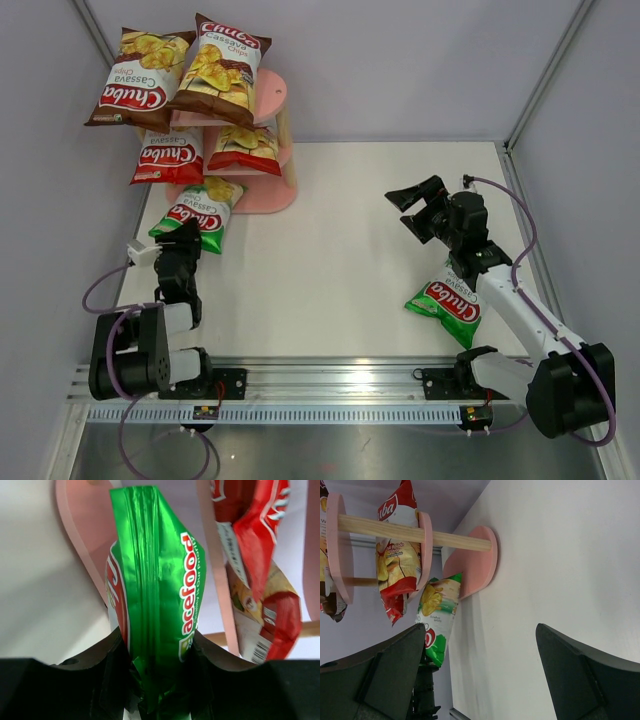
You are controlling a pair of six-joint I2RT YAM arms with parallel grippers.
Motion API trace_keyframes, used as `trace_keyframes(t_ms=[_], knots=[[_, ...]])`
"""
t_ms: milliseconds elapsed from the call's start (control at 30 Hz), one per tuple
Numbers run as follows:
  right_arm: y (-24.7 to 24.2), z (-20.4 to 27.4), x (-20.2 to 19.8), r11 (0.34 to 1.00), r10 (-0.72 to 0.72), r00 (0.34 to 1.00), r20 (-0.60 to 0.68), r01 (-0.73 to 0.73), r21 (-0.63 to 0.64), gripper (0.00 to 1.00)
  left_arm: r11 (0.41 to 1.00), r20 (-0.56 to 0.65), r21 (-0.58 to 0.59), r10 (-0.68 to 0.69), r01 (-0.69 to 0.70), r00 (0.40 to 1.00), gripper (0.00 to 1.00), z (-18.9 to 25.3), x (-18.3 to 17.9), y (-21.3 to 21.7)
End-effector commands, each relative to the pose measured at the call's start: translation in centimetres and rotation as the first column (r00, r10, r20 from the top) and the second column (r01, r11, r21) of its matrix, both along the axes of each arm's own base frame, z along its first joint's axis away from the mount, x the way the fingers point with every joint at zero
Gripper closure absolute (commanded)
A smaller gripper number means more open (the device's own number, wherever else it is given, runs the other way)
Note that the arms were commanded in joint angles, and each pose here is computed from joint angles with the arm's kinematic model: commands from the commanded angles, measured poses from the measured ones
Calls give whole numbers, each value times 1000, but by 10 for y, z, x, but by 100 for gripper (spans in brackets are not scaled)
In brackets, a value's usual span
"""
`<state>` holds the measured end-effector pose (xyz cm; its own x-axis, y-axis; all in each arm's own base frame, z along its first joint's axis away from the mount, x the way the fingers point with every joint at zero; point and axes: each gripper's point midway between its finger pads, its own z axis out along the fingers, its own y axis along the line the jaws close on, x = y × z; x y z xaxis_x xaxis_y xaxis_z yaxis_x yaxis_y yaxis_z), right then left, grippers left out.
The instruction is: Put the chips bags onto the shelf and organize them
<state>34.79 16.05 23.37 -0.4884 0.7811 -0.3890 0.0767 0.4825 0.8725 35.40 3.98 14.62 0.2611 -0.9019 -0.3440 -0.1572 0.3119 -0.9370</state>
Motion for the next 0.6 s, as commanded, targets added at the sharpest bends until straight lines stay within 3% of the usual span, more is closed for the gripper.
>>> trace_keyframes(t_ms=[0, 233, 333, 367, 433, 567], knots=[[2, 27, 2, 1000, 19, 996, 92, -21, 15, 1, 1000, 188, 18, 10, -14, 982, 93, 48, 16, 9], [0, 33, -4, 1000, 21, 994, 112, -23, 16, 0, 997, 107, 17, 69, -71, 992, 84, 12, 28, 26], [0, 35, -5, 1000, 24, 993, 117, -26, 11, 1, 997, 53, 28, 65, -66, 996, 72, -3, 37, 27], [0, 37, -6, 1000, 26, 992, 121, -28, 12, 1, 998, 41, 25, 63, -64, 997, 63, -6, 40, 27], [-1, 37, -8, 1000, 25, 992, 122, -26, 11, 1, 998, -8, 8, 55, -55, 998, 58, -21, 43, 26], [-1, 34, -10, 1000, 24, 993, 119, -26, 11, 1, 997, -111, -30, 72, -76, 991, 64, -46, 46, 29]])
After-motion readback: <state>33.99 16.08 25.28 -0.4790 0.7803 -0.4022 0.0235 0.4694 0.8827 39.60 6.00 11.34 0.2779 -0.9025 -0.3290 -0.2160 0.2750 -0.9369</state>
